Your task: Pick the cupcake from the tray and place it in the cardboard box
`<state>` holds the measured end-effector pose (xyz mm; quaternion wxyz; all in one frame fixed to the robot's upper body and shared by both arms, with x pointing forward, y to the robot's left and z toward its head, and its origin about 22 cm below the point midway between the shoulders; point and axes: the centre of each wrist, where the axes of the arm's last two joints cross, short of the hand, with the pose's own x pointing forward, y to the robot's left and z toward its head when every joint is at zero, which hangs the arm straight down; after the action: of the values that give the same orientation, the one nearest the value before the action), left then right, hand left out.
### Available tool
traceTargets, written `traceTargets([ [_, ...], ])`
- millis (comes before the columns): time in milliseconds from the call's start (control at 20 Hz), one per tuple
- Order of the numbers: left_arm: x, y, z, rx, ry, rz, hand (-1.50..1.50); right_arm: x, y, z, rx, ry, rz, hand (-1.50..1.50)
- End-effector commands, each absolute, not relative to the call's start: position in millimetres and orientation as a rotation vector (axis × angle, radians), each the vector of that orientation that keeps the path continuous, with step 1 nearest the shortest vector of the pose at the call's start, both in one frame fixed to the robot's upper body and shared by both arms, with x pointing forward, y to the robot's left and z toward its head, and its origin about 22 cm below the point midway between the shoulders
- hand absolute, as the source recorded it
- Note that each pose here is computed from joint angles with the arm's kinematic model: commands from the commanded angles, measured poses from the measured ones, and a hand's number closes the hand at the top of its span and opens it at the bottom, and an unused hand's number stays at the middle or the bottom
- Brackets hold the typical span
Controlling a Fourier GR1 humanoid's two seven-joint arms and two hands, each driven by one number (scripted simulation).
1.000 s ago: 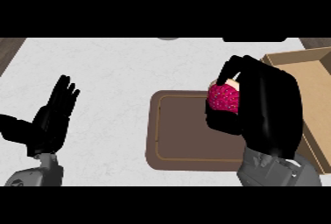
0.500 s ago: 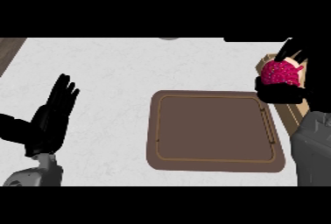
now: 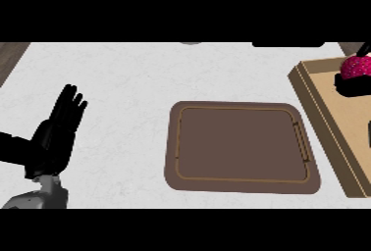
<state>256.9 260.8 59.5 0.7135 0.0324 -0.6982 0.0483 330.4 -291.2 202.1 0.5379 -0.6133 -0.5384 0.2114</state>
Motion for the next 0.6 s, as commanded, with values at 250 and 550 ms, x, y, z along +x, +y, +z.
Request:
traceTargets([
  [250,259.2,266.6,51.9,0.064,-1.565,0.092,0.00,357.1,-359.4,155.1,-1.487,-1.021,0.736,1.50],
  [550,253.2,253.3,62.5,0.043,-1.560,0.078,0.00,361.8,-399.6,116.2,-1.257,-0.749,0.808,-1.50],
])
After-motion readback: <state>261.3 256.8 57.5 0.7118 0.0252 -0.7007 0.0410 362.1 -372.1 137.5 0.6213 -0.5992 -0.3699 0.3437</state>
